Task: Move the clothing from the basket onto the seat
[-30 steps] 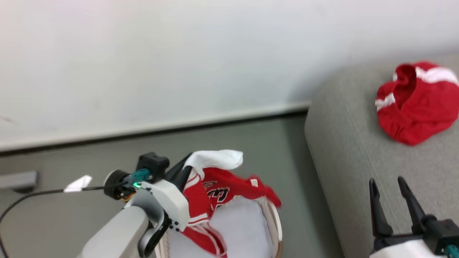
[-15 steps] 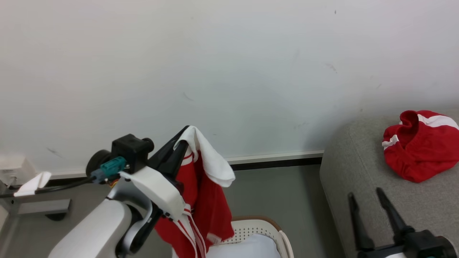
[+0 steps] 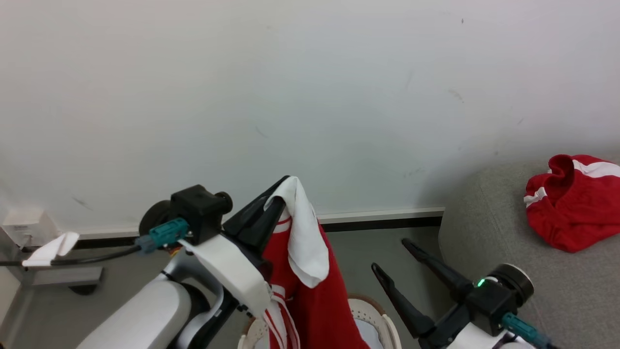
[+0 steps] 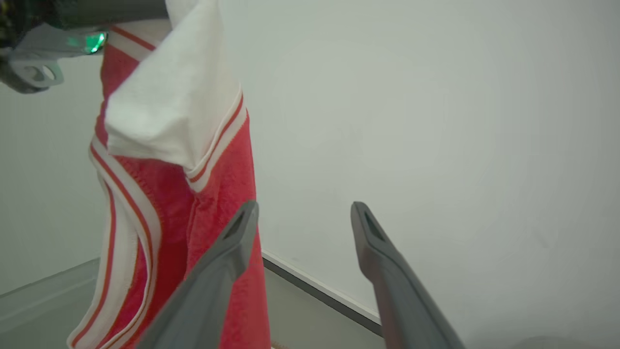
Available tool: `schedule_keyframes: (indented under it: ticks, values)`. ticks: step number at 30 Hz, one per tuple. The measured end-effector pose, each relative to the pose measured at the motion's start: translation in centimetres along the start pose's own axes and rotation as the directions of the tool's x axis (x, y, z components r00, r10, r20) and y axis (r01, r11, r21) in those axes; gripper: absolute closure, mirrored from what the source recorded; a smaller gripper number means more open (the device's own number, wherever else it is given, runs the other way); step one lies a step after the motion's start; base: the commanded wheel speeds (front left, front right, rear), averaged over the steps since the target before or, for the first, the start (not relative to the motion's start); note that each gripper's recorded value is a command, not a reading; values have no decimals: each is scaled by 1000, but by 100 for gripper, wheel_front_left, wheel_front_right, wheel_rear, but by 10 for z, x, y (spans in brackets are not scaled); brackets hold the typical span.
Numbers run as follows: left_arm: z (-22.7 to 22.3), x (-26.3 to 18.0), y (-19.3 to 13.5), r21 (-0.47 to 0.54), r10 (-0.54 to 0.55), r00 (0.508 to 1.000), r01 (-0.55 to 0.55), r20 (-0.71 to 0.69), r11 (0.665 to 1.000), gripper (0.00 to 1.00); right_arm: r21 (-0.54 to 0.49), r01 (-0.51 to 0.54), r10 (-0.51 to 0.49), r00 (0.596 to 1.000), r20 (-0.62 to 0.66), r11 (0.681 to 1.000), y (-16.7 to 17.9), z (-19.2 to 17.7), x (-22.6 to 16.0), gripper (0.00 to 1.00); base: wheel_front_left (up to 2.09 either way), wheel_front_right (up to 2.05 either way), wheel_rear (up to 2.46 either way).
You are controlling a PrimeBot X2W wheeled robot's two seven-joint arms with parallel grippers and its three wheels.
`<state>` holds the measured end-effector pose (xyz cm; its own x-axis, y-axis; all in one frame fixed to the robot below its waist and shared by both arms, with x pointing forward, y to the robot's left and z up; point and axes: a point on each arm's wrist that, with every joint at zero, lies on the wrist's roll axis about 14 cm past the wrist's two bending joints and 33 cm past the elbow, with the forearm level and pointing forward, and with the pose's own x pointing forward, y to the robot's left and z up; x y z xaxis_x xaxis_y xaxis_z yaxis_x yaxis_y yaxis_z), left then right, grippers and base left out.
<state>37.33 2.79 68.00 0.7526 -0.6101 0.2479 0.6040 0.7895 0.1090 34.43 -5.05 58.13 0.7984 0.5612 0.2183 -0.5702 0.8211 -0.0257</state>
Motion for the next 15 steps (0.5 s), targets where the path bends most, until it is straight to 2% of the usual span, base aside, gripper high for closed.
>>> schedule_keyframes:
  ticks: [8, 15]
  values:
    - [-8, 0, -35, -42, -105, 994, 104, -21, 994, 100, -46, -242, 239, 969, -60, 969, 32, 15, 20, 0, 0, 0, 0]
    - [-15, -1, -71, -71, -227, 973, 223, -46, 972, 100, -71, -378, 363, 918, -161, 923, 47, 10, 26, 0, 0, 0, 0]
